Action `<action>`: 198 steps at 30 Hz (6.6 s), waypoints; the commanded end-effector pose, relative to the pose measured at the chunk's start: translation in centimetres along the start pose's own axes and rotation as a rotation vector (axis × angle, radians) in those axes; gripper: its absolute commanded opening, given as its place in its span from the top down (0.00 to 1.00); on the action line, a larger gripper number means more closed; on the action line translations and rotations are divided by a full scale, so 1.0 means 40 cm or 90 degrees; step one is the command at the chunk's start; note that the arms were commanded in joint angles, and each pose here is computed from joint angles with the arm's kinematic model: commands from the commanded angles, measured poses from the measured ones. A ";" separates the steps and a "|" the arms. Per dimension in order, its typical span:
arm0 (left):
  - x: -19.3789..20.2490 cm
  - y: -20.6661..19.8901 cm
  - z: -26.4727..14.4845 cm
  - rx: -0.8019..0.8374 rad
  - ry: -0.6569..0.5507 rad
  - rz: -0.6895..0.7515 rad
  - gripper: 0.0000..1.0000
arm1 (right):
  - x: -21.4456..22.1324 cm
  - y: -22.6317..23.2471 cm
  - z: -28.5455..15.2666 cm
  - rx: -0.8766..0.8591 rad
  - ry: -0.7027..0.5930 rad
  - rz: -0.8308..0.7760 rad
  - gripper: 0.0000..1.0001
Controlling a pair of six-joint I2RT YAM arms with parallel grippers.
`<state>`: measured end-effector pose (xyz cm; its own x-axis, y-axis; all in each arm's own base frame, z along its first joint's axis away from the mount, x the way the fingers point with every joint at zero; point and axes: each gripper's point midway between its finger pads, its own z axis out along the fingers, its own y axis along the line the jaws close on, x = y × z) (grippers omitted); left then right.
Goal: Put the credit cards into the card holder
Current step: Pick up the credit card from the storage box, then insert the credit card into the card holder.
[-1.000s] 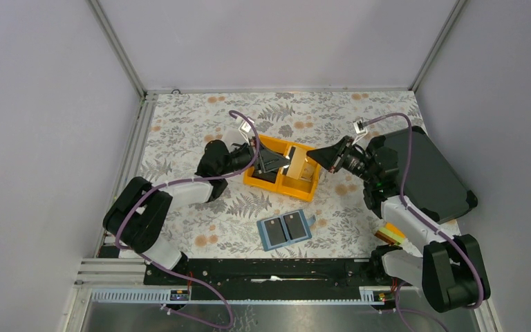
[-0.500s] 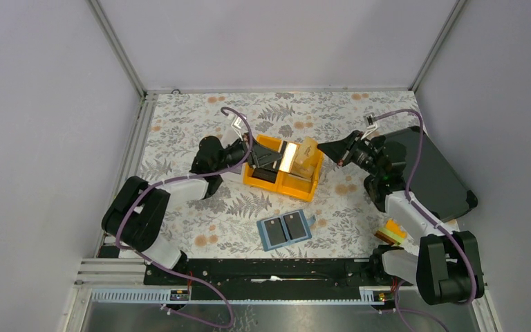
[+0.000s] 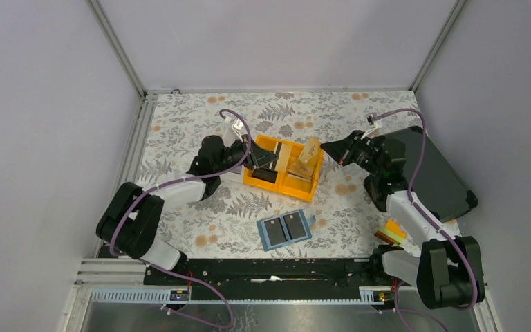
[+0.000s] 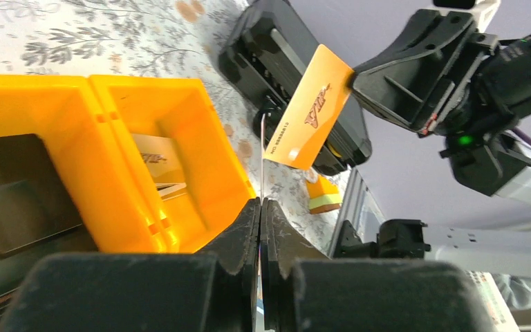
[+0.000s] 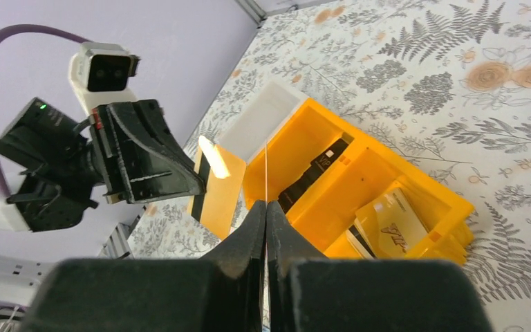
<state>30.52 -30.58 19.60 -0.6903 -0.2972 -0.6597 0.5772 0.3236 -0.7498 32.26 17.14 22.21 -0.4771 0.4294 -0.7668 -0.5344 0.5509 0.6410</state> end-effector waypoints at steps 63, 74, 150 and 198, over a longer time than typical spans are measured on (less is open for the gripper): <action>0.114 0.227 0.193 -0.543 0.111 0.195 1.00 | 0.038 -0.063 -0.105 0.186 0.047 -0.045 1.00; 0.145 0.235 0.195 -0.567 0.162 0.206 0.82 | 0.044 -0.068 -0.106 0.191 0.053 -0.041 1.00; 0.272 -0.006 -0.308 -0.291 0.052 -0.077 1.00 | 0.380 0.122 -0.139 0.097 0.236 0.028 0.31; 0.351 0.095 -0.357 -0.334 0.025 -0.160 1.00 | 0.756 0.114 -0.081 0.416 0.490 -0.418 0.31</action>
<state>16.38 -20.60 7.27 -0.8149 -0.3923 -0.4266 0.0695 0.6646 -0.7439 12.69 31.21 1.82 -0.6676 -0.4683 -0.5788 -0.5046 0.8562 -0.1107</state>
